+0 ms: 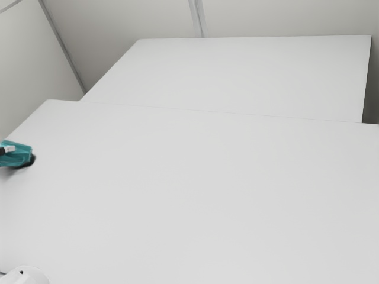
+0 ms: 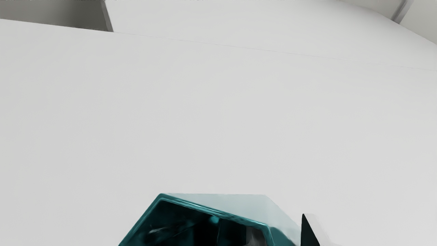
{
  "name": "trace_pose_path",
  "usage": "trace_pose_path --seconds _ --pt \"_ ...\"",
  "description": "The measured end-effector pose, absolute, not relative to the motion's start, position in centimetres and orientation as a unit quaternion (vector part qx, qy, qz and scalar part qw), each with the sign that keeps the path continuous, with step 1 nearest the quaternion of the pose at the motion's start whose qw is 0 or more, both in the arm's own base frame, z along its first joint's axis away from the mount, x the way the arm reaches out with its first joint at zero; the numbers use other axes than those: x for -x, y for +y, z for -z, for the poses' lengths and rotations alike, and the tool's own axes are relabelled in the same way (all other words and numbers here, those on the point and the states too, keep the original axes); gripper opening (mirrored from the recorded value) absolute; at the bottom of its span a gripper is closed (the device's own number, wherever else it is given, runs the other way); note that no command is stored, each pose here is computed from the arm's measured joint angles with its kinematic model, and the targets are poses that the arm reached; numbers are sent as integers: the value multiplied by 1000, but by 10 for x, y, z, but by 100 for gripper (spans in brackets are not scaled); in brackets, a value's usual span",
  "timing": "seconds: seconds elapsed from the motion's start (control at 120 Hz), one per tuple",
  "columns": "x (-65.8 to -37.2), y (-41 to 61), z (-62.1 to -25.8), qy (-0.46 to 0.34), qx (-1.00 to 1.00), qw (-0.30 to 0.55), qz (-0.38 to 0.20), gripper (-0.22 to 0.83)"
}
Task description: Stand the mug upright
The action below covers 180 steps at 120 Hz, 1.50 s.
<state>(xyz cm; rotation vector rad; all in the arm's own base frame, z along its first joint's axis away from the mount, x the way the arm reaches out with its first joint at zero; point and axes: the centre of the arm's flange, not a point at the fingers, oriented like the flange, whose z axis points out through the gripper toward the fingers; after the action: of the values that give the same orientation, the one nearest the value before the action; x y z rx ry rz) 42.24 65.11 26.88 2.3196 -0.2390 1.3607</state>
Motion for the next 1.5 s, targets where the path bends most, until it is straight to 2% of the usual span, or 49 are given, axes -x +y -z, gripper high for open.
trace_pose_path --seconds 0.125,0.367,0.508,0.592,0.733,0.883,0.958,1.067,1.192,1.275,1.5 --pt "-426 649 -275 -87 -837 219 -494 -11" --pt "-431 648 -286 -89 -845 212 -484 -16" --pt "-445 615 -323 -102 -858 211 -457 -17" --pt "-471 569 -351 -122 -868 212 -433 -17" --pt "-548 437 -409 -195 -895 186 -356 -17" --pt "-604 291 -437 -283 -912 151 -257 -17" --pt "-623 223 -443 -323 -916 126 -199 -17" --pt "-635 146 -453 -351 -923 89 -130 -17" --pt "-618 93 -452 -350 -934 40 -53 -17" --pt "-618 65 -440 -344 -939 8 -15 -17" --pt "-624 39 -386 -275 -960 -29 36 -17"
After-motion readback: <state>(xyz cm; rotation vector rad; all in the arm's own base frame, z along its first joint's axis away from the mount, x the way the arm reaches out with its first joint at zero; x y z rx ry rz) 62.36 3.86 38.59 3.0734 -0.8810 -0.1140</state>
